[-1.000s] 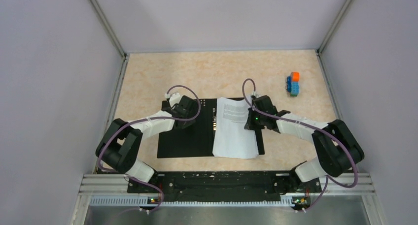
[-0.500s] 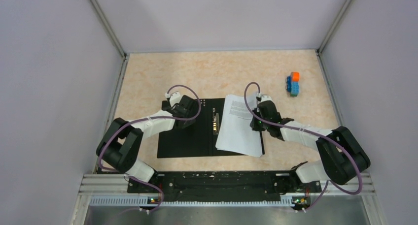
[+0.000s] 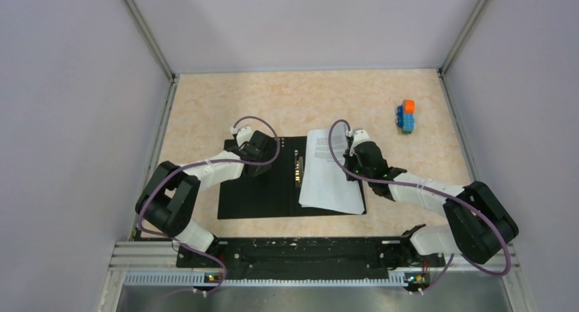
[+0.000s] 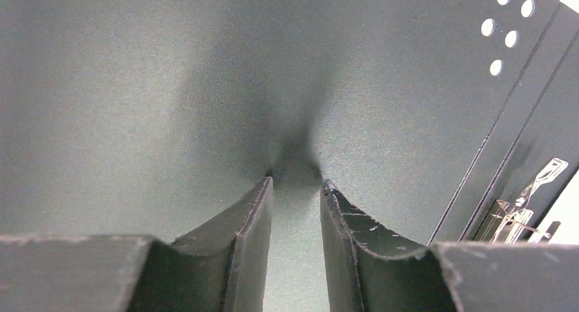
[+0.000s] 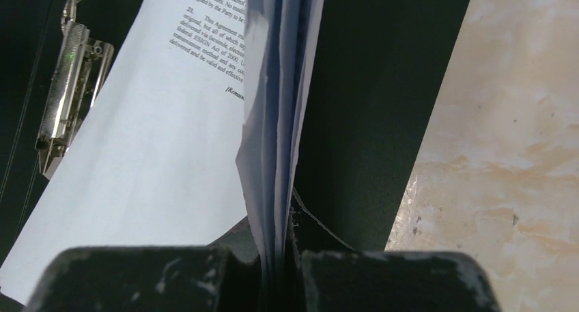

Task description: Put the files into the folder

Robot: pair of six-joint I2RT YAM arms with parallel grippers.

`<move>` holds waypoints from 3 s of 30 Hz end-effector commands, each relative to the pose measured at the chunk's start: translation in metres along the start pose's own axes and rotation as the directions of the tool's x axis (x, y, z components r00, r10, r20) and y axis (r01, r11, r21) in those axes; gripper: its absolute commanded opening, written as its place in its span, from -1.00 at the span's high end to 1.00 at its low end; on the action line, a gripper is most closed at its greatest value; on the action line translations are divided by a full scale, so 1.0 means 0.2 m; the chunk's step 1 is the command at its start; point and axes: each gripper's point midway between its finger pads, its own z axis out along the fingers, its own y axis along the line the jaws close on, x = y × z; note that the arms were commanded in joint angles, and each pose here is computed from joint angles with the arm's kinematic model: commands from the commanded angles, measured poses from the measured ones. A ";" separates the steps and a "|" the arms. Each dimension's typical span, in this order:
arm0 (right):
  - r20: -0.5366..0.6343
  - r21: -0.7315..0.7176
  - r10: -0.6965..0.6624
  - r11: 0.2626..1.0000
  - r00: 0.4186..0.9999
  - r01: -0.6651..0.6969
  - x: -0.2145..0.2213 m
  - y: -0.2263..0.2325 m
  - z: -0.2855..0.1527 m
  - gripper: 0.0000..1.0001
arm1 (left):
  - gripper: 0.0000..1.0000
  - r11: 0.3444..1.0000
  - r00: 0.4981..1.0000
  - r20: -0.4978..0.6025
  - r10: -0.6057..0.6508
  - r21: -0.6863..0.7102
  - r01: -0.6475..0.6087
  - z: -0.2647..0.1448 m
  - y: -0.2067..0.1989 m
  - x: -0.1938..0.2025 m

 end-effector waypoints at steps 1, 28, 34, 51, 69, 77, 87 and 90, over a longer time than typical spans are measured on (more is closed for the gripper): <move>0.104 -0.003 -0.080 0.997 0.991 0.081 -0.13 0.04 -0.06 1.00 | 0.26 1.000 1.000 0.012 0.006 -0.003 -0.006 0.01 -0.02 -0.03; 0.301 -0.136 -0.045 0.987 0.953 0.089 -0.20 0.16 -0.23 1.00 | 0.27 1.000 1.000 0.013 0.016 -0.009 -0.016 0.01 -0.01 -0.05; 0.255 -0.047 -0.063 0.996 0.965 0.077 -0.15 0.08 -0.16 1.00 | 0.27 1.000 1.000 0.014 0.016 -0.011 -0.016 0.01 -0.01 -0.06; 0.199 -0.150 -0.128 0.976 0.972 0.159 -0.15 0.20 -0.09 1.00 | 0.27 0.999 0.999 0.003 0.032 -0.010 -0.032 0.04 -0.03 -0.06; 0.113 -0.188 -0.180 0.962 0.977 0.199 -0.13 0.25 -0.05 1.00 | 0.28 0.999 0.999 -0.009 0.047 -0.010 -0.047 0.05 -0.04 -0.05; 0.047 -0.177 -0.170 0.968 0.984 0.176 -0.11 0.25 -0.02 1.00 | 0.28 0.999 0.999 -0.012 0.050 -0.014 -0.050 0.06 -0.04 -0.05; -0.057 -0.110 -0.103 0.989 0.993 0.097 -0.13 0.19 0.02 0.43 | 0.29 0.998 0.999 -0.008 0.054 -0.017 -0.054 0.05 -0.03 -0.06; -0.075 -0.064 -0.080 0.995 0.994 0.076 -0.13 0.14 0.02 0.25 | 0.29 0.998 0.999 -0.007 0.054 -0.019 -0.054 0.05 -0.03 -0.06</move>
